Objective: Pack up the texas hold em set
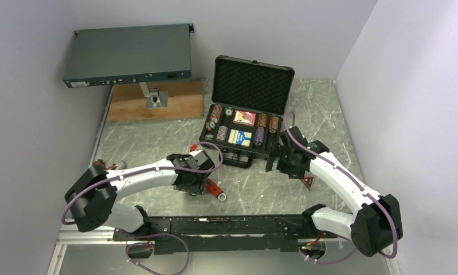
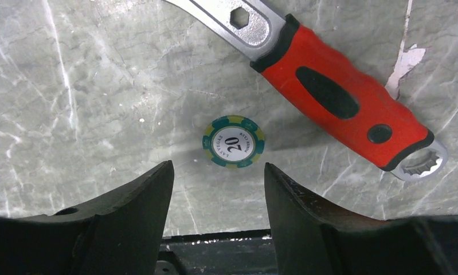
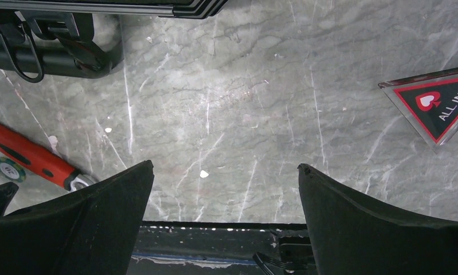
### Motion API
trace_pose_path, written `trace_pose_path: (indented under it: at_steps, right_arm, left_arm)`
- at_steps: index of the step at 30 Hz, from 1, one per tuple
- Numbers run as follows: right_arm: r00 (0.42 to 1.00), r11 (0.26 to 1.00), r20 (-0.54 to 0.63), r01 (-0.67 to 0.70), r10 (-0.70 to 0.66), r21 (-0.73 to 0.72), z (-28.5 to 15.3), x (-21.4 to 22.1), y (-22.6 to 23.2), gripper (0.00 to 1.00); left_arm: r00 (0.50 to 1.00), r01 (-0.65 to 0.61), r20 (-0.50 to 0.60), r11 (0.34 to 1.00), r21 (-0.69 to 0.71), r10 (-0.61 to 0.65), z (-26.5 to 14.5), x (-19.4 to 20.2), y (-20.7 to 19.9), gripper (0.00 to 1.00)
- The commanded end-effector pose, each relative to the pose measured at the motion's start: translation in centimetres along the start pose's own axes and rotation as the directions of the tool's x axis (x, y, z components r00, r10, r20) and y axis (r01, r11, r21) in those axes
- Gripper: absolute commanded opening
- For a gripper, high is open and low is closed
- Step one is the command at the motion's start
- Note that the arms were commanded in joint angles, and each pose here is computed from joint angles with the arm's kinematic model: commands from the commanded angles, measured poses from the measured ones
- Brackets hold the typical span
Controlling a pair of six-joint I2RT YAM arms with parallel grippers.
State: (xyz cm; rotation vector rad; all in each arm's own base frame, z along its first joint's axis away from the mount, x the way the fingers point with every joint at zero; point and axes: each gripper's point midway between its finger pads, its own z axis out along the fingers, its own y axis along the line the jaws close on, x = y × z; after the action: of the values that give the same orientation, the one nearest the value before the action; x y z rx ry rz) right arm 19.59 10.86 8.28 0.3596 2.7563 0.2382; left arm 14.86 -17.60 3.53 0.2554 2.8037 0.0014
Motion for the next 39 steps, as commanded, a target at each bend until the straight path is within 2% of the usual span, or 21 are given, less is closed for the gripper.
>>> trace_pose_path:
  at_steps: [1, 16, 21, 29, 39]
  right_arm:
    - [0.998, 0.999, 0.052, -0.018, 0.02, -0.041, -1.1, -1.6, 1.2, 1.0]
    - [0.999, 0.999, 0.045, -0.019, 0.021, -0.026, -0.9, -1.8, 1.2, 1.0]
    - [0.999, 1.0, 0.044, -0.017, 0.018, -0.021, -0.9, -2.0, 1.3, 1.0]
    - [0.999, 1.0, 0.039, -0.015, 0.016, -0.012, -0.7, -1.8, 1.0, 1.0]
    - [0.999, 1.0, 0.05, -0.017, 0.018, -0.019, -0.8, -2.1, 1.2, 1.0]
  left_arm:
    - [1.0, 0.006, 0.022, 0.998, 0.059, -0.007, 0.7, -0.8, -0.7, 0.65]
    - [1.0, -0.026, -0.016, 0.997, 0.066, 0.027, 2.8, -0.2, -1.0, 0.64]
    - [0.999, 0.005, -0.049, 0.999, 0.046, -0.003, 3.3, 1.0, -0.4, 0.58]
    - [0.997, 0.02, -0.078, 0.999, 0.049, -0.016, 4.0, 2.4, 0.0, 0.32]
    - [1.0, 0.009, -0.022, 0.999, 0.049, -0.008, 1.5, 0.2, -0.2, 0.28]
